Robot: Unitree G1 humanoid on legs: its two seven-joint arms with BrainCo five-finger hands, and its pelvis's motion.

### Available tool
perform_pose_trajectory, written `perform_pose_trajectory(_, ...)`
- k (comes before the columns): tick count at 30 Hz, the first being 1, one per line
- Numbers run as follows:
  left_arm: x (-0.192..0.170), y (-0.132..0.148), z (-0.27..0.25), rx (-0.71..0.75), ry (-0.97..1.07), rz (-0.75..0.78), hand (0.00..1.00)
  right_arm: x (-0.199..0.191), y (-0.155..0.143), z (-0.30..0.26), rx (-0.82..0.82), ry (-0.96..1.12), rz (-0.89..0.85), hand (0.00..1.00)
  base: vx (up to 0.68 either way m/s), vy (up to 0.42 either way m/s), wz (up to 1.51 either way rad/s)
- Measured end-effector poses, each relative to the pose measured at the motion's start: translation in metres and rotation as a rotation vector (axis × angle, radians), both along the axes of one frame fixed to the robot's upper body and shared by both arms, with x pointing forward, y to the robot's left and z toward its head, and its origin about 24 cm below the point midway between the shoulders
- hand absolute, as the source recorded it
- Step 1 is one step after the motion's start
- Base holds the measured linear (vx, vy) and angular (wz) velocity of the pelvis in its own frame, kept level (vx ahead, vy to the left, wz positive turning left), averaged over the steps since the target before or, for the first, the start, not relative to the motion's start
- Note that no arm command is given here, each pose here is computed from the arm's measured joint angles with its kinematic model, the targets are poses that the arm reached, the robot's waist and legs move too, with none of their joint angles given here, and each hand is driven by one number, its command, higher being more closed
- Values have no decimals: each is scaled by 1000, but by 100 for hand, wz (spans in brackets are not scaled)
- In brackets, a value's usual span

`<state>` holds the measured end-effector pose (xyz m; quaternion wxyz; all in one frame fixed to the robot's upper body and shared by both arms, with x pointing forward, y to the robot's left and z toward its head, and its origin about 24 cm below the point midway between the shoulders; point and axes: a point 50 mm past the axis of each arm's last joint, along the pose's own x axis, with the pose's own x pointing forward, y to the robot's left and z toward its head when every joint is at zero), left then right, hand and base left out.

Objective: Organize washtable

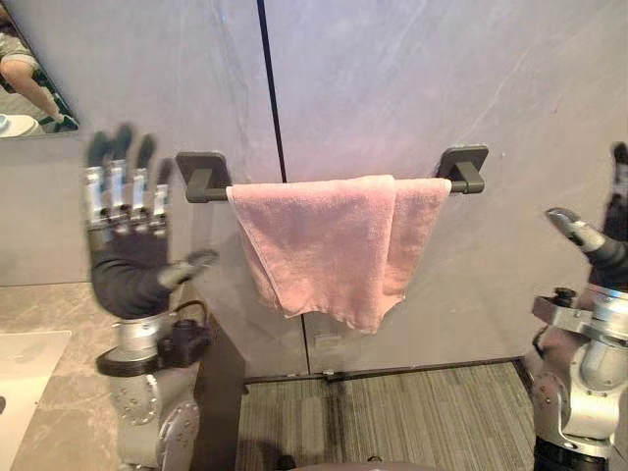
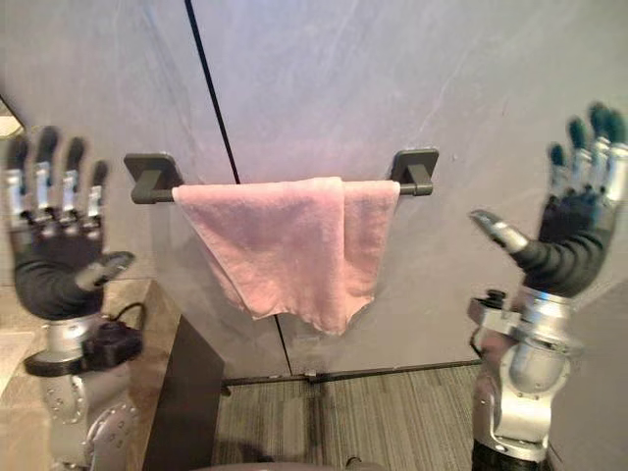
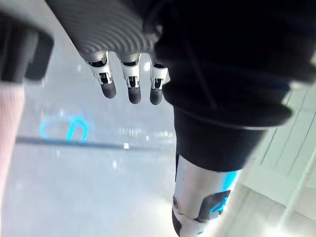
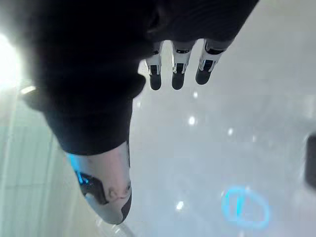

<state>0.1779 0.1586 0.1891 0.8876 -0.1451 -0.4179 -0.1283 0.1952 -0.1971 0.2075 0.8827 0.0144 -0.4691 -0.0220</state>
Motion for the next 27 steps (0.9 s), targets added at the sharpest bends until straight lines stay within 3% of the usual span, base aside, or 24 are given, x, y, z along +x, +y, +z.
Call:
perform_pose_trajectory(7,5,-47,-2,95,-22,-333,0,6,52,-5,-80,30,375,0,-11,-3,-2)
perform_pose_trajectory(13,15,-82,-39,218,157,-557,0,15,87,-34,-194,202,608,0,0,0,0)
perform_pose_trajectory(27,35,-75,-91,341,417,-506,0,35,91,-95,-355,548,642,0,-4,-4,-1)
